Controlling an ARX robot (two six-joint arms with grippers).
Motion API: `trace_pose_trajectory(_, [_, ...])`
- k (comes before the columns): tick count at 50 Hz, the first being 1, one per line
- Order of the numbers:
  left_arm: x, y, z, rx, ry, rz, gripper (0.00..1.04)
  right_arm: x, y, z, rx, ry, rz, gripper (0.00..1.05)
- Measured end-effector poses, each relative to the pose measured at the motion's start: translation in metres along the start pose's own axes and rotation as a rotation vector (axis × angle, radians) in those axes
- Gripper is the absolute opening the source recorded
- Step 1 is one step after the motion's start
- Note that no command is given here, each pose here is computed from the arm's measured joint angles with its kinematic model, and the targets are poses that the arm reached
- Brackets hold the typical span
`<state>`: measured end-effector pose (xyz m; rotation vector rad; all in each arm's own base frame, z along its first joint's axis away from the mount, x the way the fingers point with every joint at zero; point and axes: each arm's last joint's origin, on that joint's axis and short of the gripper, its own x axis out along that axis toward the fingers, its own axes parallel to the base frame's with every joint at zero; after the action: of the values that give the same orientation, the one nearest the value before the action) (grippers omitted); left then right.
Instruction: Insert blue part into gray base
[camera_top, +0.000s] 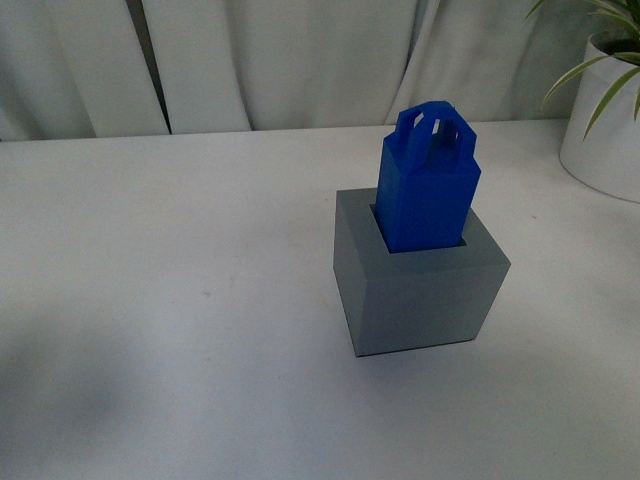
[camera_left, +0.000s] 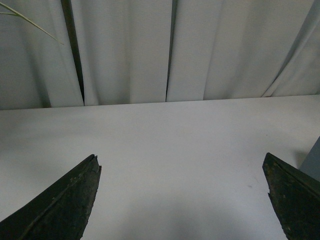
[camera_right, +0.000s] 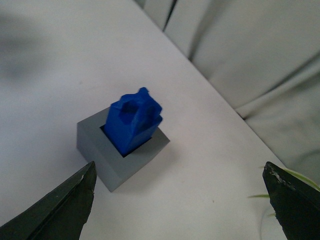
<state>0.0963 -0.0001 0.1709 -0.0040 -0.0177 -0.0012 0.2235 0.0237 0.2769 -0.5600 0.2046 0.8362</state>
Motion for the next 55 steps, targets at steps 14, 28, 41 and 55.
trace_pose_trajectory(14, [0.0,0.0,0.0,0.0,0.0,0.0,0.99,-0.001,0.003,-0.003,0.119,-0.004,-0.058,0.96])
trace_pose_trajectory(28, [0.0,0.0,0.0,0.0,0.0,-0.001,0.99,-0.018,0.043,-0.05,0.519,-0.188,-0.815,0.34])
trace_pose_trajectory(41, [0.0,0.0,0.0,0.0,0.0,0.0,0.99,-0.03,0.071,-0.078,0.55,-0.192,-0.836,0.02])
trace_pose_trajectory(55, [0.0,0.0,0.0,0.0,0.0,0.0,0.99,-0.038,0.091,-0.089,0.549,-0.197,-0.835,0.02])
